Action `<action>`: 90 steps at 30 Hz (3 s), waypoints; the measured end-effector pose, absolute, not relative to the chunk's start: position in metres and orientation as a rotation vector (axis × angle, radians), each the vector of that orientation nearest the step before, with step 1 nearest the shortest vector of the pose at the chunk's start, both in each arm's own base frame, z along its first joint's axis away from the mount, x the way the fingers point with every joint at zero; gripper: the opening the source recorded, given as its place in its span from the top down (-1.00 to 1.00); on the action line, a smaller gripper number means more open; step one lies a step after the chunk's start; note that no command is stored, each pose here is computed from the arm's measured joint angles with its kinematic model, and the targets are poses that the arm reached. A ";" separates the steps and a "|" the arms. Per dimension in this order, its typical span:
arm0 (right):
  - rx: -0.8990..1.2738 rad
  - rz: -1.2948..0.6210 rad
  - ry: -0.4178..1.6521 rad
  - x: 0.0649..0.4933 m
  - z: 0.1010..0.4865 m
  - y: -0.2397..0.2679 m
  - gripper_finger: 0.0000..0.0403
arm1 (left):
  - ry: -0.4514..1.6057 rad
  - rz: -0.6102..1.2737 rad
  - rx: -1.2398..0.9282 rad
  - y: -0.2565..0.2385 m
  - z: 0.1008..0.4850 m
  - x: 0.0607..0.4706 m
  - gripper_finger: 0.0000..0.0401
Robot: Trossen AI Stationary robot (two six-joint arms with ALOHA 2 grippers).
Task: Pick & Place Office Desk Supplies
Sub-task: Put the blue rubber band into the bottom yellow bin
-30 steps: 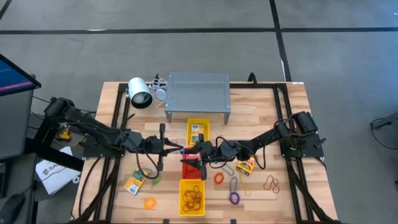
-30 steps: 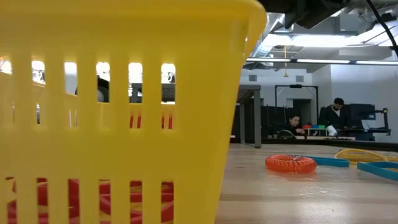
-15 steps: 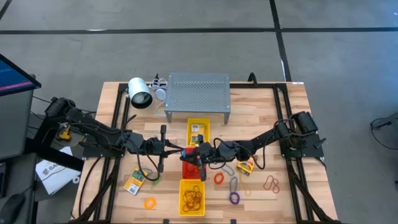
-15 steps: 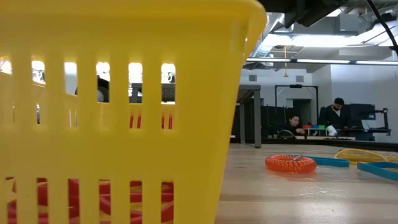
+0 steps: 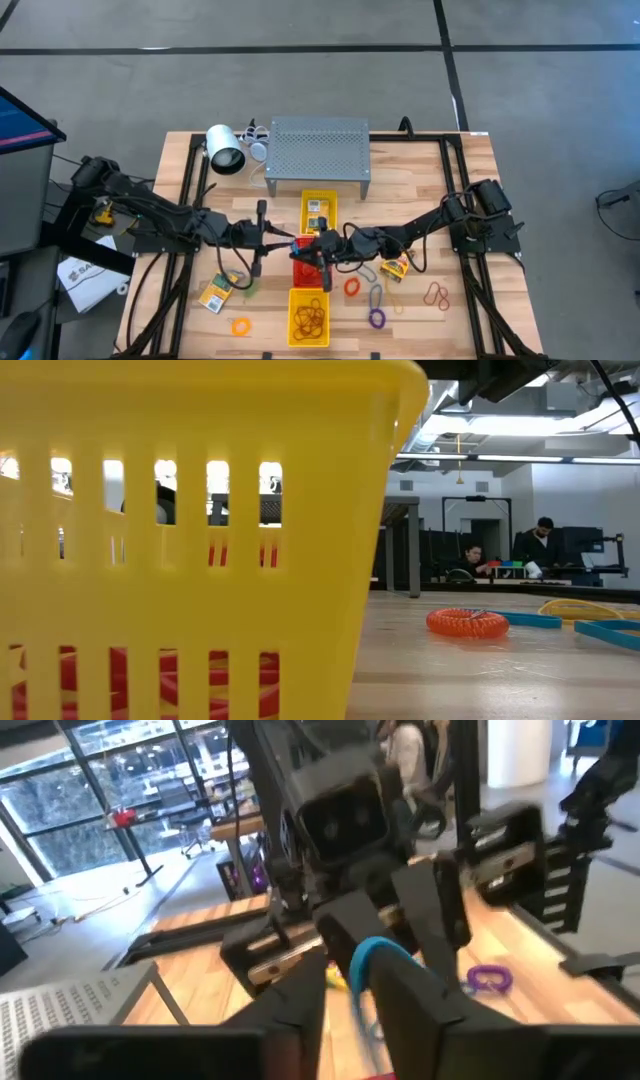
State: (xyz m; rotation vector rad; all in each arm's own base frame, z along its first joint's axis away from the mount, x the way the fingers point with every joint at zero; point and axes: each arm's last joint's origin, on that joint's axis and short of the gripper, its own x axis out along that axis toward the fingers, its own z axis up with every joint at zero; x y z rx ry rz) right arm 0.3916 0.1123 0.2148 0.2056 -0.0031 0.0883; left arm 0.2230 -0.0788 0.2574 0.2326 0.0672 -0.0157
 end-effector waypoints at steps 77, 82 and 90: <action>0.249 0.239 0.888 0.425 0.171 0.231 1.00 | 0.274 -0.223 -0.111 -0.084 0.219 0.161 0.19; 0.260 0.259 0.925 0.426 0.162 0.234 1.00 | 0.262 -0.243 -0.117 -0.089 0.220 0.161 0.19; 0.271 0.255 0.951 0.427 0.158 0.232 1.00 | 0.261 -0.245 -0.142 -0.090 0.220 0.162 0.19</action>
